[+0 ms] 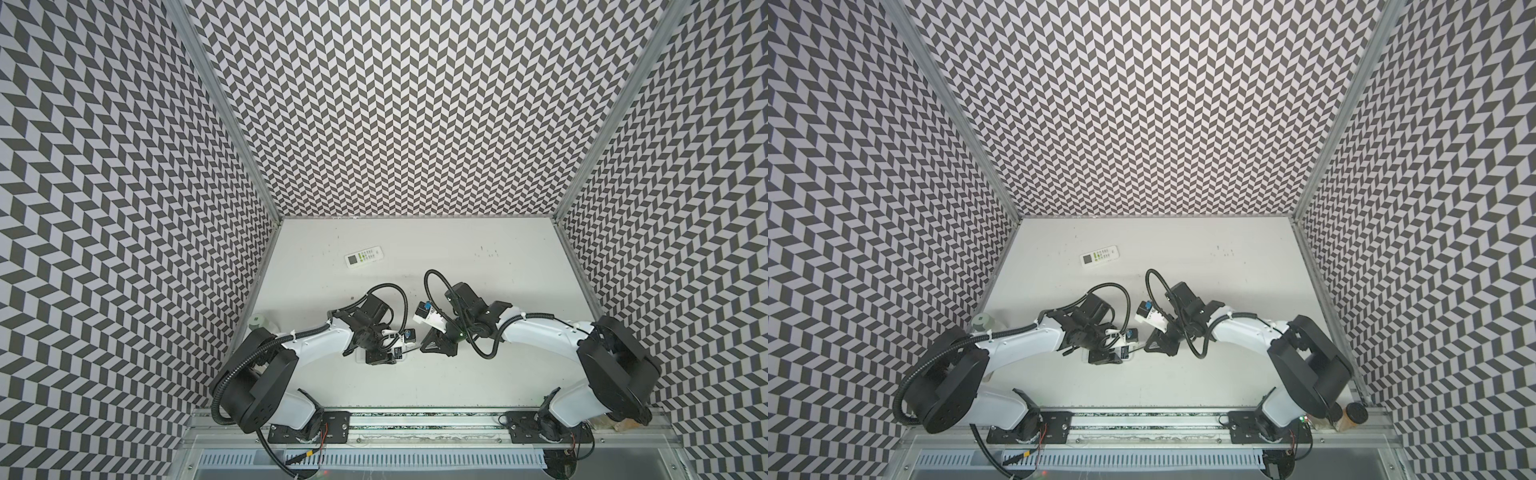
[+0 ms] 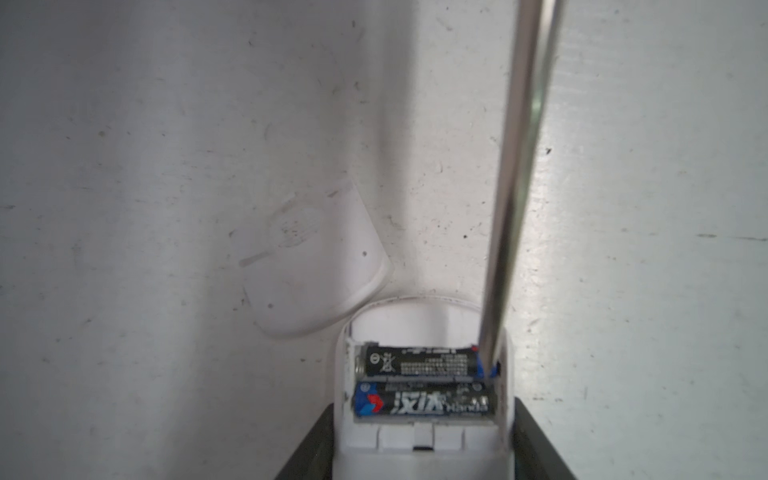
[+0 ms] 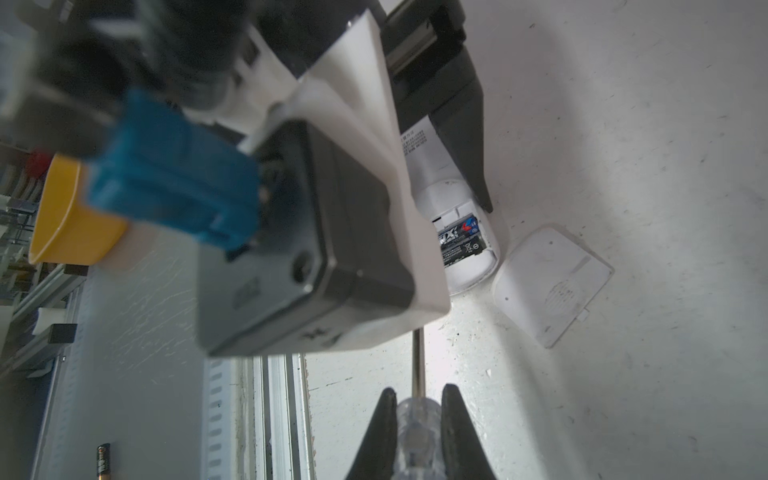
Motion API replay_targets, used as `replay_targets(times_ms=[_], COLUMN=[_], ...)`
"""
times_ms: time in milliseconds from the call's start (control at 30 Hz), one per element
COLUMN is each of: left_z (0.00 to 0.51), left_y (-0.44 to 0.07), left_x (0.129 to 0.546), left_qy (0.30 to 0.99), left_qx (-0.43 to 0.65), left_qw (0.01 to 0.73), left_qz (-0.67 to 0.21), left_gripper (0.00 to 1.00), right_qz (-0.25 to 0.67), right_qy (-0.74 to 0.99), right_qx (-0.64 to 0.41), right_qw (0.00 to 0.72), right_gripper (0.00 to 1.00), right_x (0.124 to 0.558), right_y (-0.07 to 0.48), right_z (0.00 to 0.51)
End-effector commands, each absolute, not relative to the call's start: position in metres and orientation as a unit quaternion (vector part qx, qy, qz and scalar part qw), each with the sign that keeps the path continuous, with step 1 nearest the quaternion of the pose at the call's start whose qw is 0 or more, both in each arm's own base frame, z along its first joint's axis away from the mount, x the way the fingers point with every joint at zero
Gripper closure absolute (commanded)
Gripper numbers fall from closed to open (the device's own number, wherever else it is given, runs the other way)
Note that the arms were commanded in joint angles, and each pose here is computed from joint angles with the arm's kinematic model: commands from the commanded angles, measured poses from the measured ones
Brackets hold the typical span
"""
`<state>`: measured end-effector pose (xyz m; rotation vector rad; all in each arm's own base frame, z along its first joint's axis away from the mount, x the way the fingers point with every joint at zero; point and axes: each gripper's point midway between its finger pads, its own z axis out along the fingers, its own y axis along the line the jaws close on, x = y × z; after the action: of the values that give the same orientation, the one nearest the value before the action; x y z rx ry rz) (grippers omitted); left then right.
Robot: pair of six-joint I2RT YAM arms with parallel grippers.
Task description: Unload the batteries from the remote control
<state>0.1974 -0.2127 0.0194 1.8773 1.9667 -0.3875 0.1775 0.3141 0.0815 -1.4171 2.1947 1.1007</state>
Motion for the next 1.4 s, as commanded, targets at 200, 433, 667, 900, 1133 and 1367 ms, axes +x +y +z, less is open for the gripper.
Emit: replay_targets(times_ms=[200, 433, 667, 900, 1133, 1367], left_z=[0.019, 0.018, 0.019, 0.019, 0.020, 0.020], left_y=[-0.211, -0.210, -0.211, -0.212, -0.213, -0.213], left_x=[0.216, 0.212, 0.211, 0.211, 0.211, 0.210], left_qy=[0.704, 0.700, 0.699, 0.699, 0.699, 0.697], left_qx=[0.669, 0.673, 0.674, 0.674, 0.674, 0.675], left_qw=[0.218, 0.213, 0.214, 0.213, 0.214, 0.214], left_qz=[-0.098, -0.104, -0.107, -0.108, -0.110, -0.110], left_gripper=[0.69, 0.69, 0.70, 0.70, 0.70, 0.70], right_qz=[0.377, 0.386, 0.376, 0.364, 0.372, 0.364], right_qy=[0.758, 0.754, 0.762, 0.769, 0.757, 0.752], right_qx=[-0.508, -0.501, -0.497, -0.497, -0.515, -0.528], right_qw=[0.157, 0.177, 0.173, 0.170, 0.154, 0.150], right_gripper=[1.00, 1.00, 1.00, 1.00, 1.00, 1.00], right_x=[0.185, 0.194, 0.200, 0.199, 0.186, 0.183], right_y=[0.326, 0.329, 0.328, 0.324, 0.325, 0.326], right_z=[0.081, 0.091, 0.084, 0.077, 0.075, 0.074])
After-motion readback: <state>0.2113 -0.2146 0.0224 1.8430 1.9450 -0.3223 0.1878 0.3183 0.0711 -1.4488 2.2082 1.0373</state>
